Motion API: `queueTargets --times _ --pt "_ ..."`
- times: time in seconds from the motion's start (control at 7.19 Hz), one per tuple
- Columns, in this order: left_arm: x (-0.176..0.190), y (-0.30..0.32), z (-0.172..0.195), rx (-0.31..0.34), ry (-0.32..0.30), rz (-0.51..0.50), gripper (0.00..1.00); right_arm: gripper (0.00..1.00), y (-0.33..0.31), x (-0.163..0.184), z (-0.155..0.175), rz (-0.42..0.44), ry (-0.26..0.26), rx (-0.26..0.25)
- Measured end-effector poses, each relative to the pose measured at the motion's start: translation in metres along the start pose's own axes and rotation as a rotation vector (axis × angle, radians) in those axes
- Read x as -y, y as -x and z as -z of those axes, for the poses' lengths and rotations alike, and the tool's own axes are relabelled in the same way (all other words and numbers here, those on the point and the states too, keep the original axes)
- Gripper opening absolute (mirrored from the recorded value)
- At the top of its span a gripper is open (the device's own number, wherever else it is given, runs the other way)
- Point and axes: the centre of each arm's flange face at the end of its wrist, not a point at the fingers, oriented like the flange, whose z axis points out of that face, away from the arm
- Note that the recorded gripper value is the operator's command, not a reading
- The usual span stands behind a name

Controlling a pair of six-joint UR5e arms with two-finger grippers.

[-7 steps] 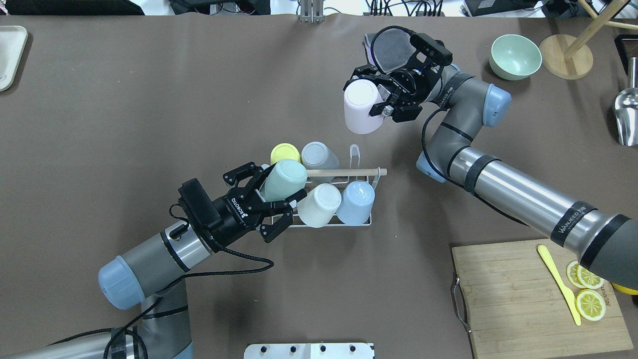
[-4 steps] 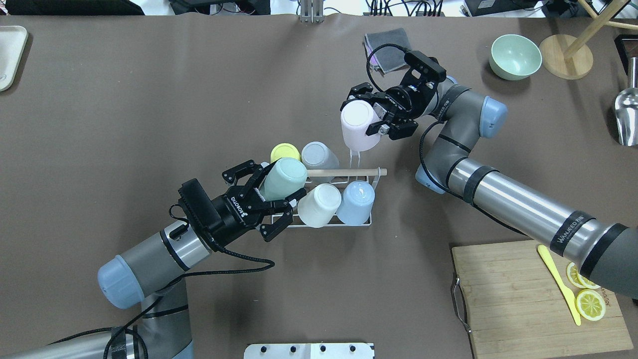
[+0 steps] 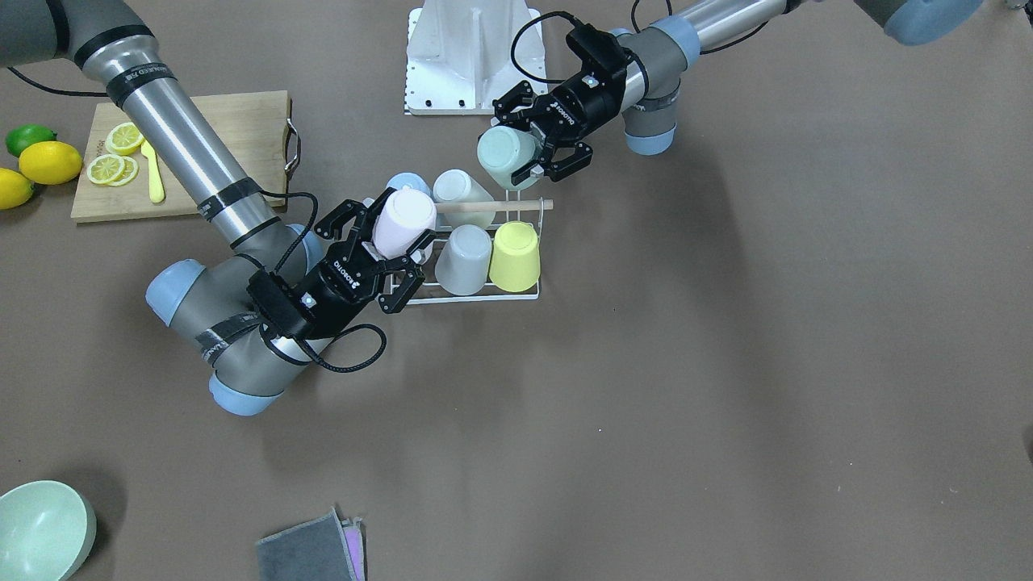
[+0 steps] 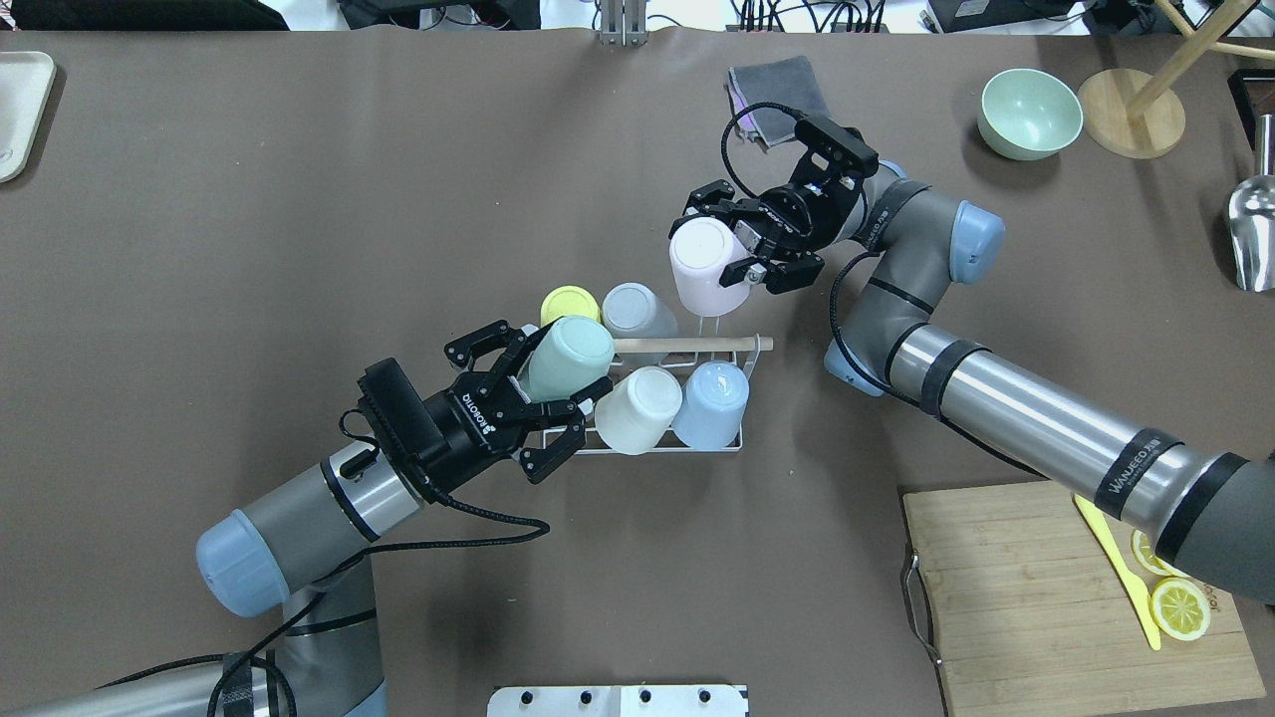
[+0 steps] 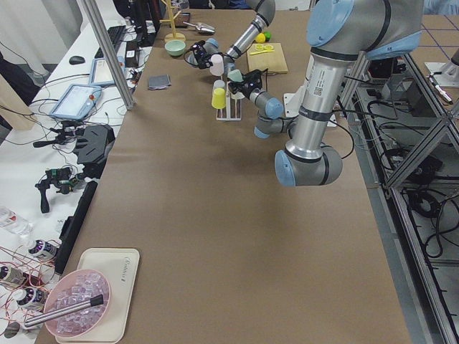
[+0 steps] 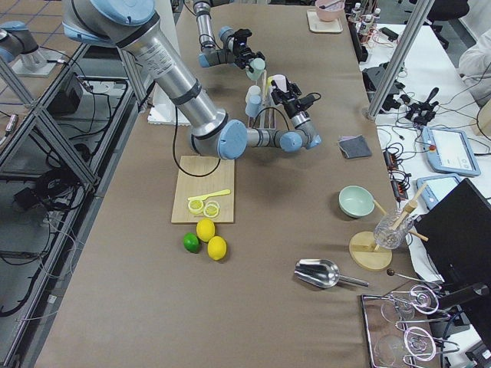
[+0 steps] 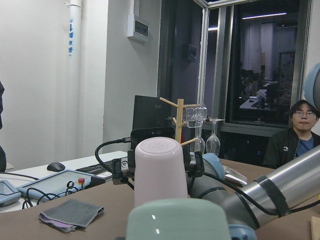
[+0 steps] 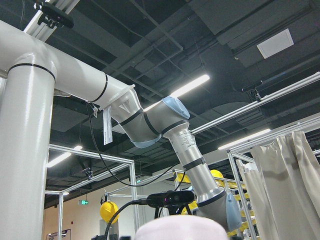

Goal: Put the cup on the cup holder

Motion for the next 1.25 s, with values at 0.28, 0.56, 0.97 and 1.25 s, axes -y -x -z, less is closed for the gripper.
queueTargets --times 0.28,0.56,0.97,1.25 --pt "-0.002 0.000 -0.001 0.001 0.004 -0.002 0.00 0.64 0.001 -0.001 0.000 -0.002 0.000 0.000" --pt "-0.006 0.000 -0.002 0.002 0.009 -0.004 0.00 0.99 0.000 0.001 -0.001 -0.006 -0.001 -0.001" --pt "-0.008 0.000 -0.002 0.002 0.011 -0.003 0.15 0.99 -0.001 0.004 -0.002 -0.013 -0.005 -0.002" --pt "-0.008 -0.001 -0.003 0.001 0.010 -0.001 0.94 0.98 -0.002 0.012 0.002 -0.003 -0.001 -0.006"
